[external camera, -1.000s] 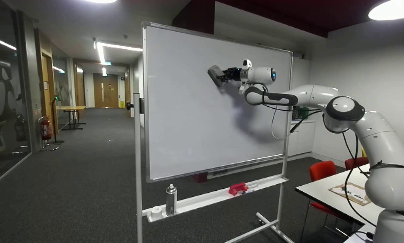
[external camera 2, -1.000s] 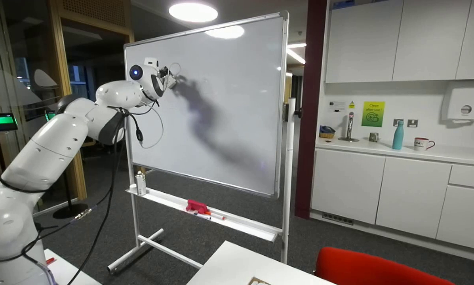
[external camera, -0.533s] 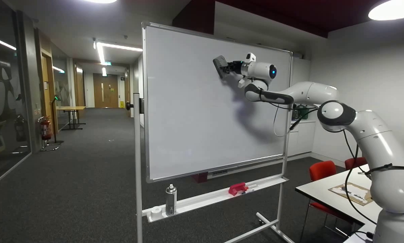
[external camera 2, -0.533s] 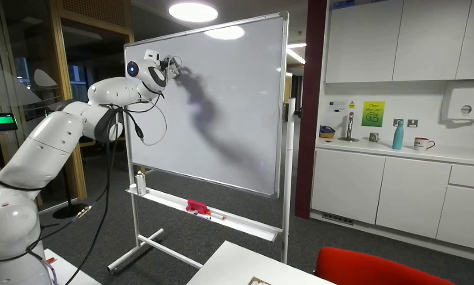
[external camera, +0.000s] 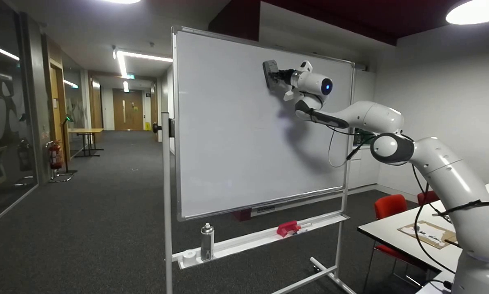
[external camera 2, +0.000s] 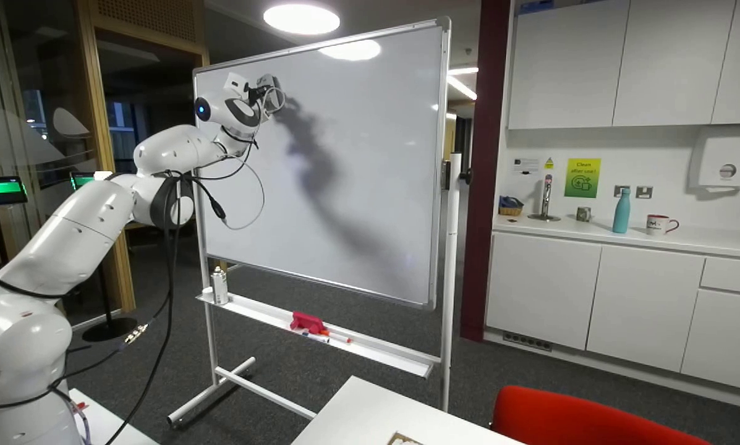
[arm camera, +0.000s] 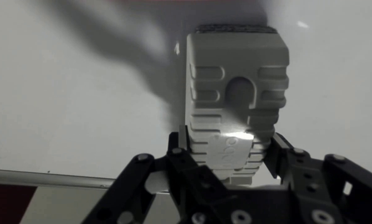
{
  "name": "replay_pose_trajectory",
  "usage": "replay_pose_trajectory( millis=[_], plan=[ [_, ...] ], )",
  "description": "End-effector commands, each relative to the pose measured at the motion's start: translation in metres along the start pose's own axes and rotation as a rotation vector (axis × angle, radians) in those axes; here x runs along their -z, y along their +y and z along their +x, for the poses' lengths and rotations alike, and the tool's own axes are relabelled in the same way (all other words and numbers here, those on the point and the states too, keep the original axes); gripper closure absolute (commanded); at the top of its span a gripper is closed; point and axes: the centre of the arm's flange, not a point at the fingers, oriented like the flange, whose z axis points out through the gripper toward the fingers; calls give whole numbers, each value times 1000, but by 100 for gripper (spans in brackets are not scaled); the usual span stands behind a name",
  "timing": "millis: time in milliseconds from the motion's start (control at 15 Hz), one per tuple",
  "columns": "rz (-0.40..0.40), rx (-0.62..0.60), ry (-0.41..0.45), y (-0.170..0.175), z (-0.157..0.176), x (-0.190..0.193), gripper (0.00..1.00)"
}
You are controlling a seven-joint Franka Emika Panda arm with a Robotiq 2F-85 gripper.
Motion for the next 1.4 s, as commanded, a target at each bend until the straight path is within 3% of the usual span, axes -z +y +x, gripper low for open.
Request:
replay_pose_trajectory(
  millis=[0, 867, 1200, 1333],
  plan=[
    [-139, -123, 30, 8, -9, 7, 66],
    [-65, -154, 23, -22, -13, 15, 66],
    [29, -114, -36, -42, -4, 39, 66],
    [65, -72, -9, -58, 1, 51, 66]
  ],
)
